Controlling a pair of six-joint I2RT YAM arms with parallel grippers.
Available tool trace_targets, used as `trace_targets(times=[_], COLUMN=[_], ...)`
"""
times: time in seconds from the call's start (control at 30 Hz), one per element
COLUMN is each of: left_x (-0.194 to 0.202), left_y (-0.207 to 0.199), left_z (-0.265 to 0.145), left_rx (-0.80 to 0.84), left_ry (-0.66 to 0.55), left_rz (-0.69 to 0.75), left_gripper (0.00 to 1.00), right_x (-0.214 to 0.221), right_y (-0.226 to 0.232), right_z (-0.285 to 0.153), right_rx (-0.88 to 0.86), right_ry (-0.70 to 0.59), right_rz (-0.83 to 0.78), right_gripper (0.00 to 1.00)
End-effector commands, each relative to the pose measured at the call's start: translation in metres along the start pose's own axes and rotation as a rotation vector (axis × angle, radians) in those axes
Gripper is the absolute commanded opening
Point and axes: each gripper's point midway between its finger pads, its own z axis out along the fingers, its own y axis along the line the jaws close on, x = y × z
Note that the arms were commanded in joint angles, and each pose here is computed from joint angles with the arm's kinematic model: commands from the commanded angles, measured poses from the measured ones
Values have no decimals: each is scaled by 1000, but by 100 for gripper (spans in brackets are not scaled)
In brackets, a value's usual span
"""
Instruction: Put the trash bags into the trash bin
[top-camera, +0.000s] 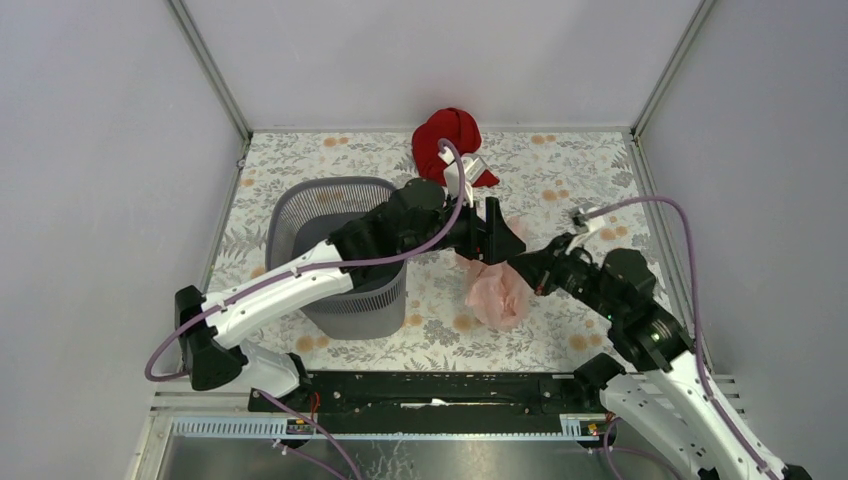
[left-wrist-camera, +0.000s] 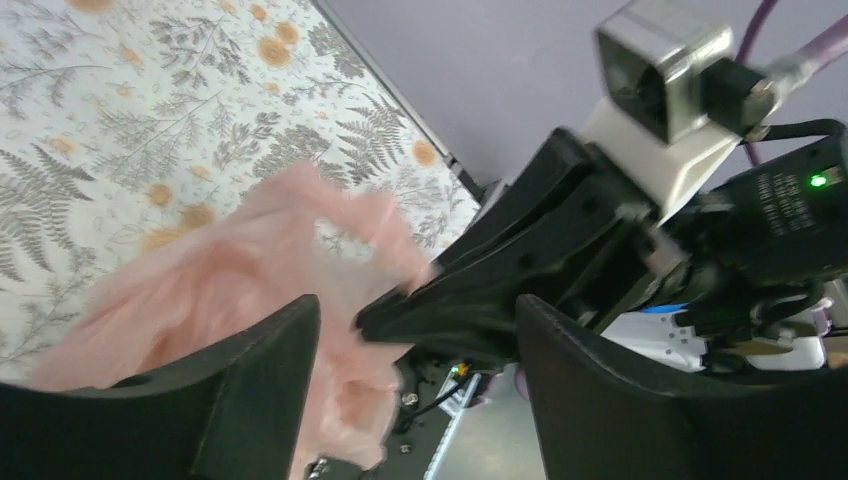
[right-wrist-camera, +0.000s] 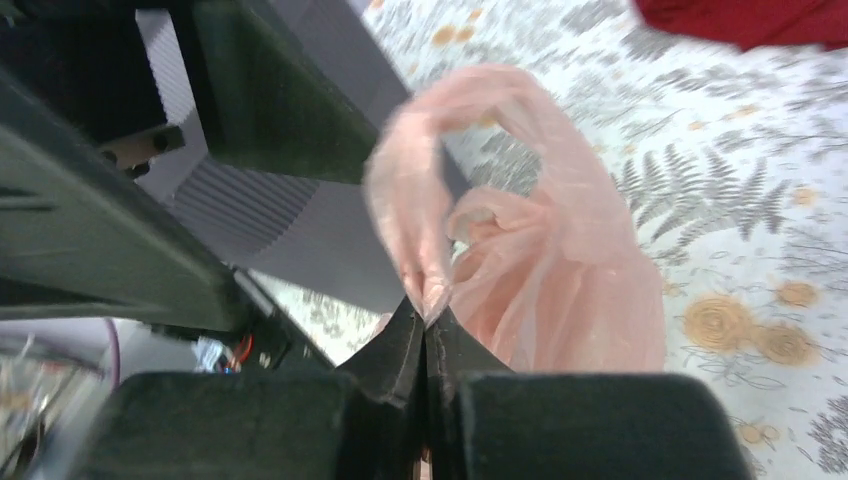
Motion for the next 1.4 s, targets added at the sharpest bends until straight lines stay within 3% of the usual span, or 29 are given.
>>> trace_targets(times=[0.0, 0.1, 0.27, 0.63, 0.8, 1.1, 1.23, 1.37], left_x=[-35, -34, -17, 41, 47, 31, 6, -28], left_y=[-18, -8, 7, 11, 14, 24, 41, 58], left_z=[-40, -59, -69, -14, 0, -5, -25, -75], left_rx=[29, -5, -31, 85, 84, 8, -117, -227], left_ry=[-142, -189, -178, 56, 82, 20, -113, -352], left_rz=[74, 82, 72, 14, 0, 54, 84, 93], left_gripper=[84, 92, 94, 98, 77, 2, 0, 0], right_x=[-35, -43, -58, -74, -73, -61, -56, -46], right_y=[-24, -14, 5, 39, 51, 46, 30, -39], right_z=[-30, -43, -59, -71, -73, -82, -91, -117], right_rx=[183, 153, 85, -47, -106, -84, 9, 381], right_ry=[-243, -294, -343, -353, -338, -311, -322, -412], right_rz=[89, 106, 59, 21, 12, -6, -1, 174], right_gripper=[0, 0, 0, 0, 0, 0, 0, 0])
